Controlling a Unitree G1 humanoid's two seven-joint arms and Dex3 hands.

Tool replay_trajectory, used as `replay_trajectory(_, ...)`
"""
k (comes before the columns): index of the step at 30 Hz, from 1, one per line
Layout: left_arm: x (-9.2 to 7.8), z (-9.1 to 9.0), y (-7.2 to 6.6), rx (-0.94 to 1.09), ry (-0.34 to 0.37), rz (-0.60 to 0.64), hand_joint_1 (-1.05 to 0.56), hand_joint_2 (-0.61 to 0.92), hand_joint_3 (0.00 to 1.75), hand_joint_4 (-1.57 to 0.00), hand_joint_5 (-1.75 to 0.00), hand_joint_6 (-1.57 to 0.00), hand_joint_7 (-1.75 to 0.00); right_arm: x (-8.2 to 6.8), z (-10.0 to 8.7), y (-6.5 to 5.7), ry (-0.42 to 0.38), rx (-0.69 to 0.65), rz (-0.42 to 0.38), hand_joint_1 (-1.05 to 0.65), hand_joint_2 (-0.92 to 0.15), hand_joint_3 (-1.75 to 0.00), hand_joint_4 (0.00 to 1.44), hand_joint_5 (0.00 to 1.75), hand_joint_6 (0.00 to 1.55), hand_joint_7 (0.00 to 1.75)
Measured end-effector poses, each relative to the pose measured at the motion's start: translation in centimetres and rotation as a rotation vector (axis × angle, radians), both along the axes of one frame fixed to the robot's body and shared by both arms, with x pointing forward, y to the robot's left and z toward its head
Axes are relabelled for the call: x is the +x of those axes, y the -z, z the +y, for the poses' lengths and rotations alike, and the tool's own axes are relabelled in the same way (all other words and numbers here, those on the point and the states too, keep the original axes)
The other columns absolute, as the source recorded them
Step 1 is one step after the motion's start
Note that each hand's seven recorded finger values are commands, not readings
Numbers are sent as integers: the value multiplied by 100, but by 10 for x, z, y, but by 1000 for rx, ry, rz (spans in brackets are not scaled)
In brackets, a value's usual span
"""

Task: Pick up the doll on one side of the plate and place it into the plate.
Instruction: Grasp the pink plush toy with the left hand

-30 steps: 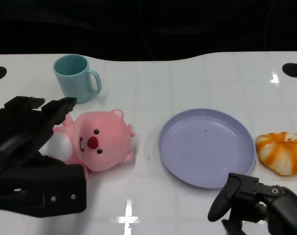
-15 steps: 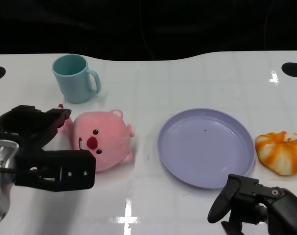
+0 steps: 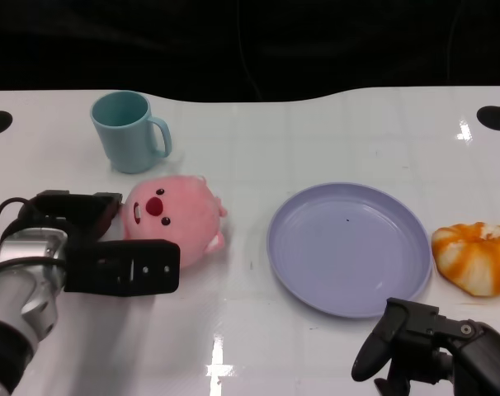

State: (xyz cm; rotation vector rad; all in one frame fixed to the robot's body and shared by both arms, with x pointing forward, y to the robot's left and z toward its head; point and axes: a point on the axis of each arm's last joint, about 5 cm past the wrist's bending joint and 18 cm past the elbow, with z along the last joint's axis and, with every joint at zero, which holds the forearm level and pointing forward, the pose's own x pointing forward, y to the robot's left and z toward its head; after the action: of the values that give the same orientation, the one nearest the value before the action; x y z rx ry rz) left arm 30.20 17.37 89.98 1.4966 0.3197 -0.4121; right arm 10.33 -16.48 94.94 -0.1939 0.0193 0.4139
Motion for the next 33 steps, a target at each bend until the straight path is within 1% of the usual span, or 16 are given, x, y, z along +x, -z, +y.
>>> replay_trajectory(7,8,-10,8,3,-27,40,-61,92,7,-35,-13,-50,-4,-2,0,-2,2,0,-7,-14,-62,-101,65,166,57,134)
replay_trajectory(9,9,-12,9,2,-29,36,-56,92,7,-47,-13,-62,-4,-2,-1,-2,4,0,-8,-15,-62,-101,65,165,57,134)
replay_trajectory(11,8,-14,12,-16,-33,24,-45,92,4,-71,-13,-87,-7,-3,-1,-2,5,-1,-7,-14,-61,-101,65,165,57,134)
replay_trajectory(13,7,-14,15,-50,-36,-5,-39,92,2,-86,-16,-101,-8,-4,-1,-2,6,0,-4,-14,-61,-102,65,165,58,134)
replay_trajectory(14,7,-13,17,-62,-34,-21,-36,92,3,-96,-21,-107,-10,-4,-1,-2,6,0,-4,-14,-61,-102,65,165,58,134)
replay_trajectory(15,6,-13,18,-74,-30,-38,-34,92,3,-91,-51,-113,-12,-4,-1,-3,6,0,-4,-14,-60,-103,65,165,58,134)
replay_trajectory(16,5,-13,19,-86,-28,-51,-32,92,3,-80,-92,-117,-15,-4,-1,-3,6,-1,-5,-14,-60,-103,65,165,58,134)
replay_trajectory(17,4,-13,21,-95,-26,-63,-28,92,8,-77,-141,-108,-56,-4,-1,-3,6,-1,-4,-14,-60,-104,65,165,57,134)
replay_trajectory(18,3,-12,22,-102,-26,-74,-26,92,11,-76,-157,-92,-94,-4,-1,-3,6,-1,-4,-14,-60,-104,65,165,57,134)
replay_trajectory(19,3,-12,23,-108,-27,-85,-25,92,17,-70,-159,-83,-96,-4,-1,-3,6,-1,-2,-14,-60,-104,65,165,57,134)
replay_trajectory(21,1,-11,25,-113,-25,-103,-26,92,28,-67,-163,-80,-82,-4,-1,-3,7,-3,1,-14,-59,-105,65,165,58,135)
replay_trajectory(22,1,-11,26,-114,-25,-109,-26,92,30,-66,-169,-78,-92,-4,-1,-3,7,-4,1,-14,-59,-105,65,165,58,135)
replay_trajectory(25,-2,-9,29,-143,-21,-142,-23,92,35,-75,-174,-61,-157,-3,-1,-3,7,-5,0,-14,-58,-106,66,165,58,135)
replay_trajectory(26,-4,-8,32,-161,-21,-153,-22,91,34,-77,-174,-60,-166,-3,-1,-3,7,-5,0,-14,-58,-106,66,165,58,135)
replay_trajectory(28,-9,-6,36,-210,-32,-194,-20,90,35,-83,-175,-63,-172,-3,-1,-3,6,-4,3,-13,-59,-106,65,165,57,135)
replay_trajectory(33,-20,-2,45,-334,-86,-302,-16,63,87,-91,-175,-70,-175,-3,-1,-3,6,-2,1,-13,-59,-106,65,166,57,135)
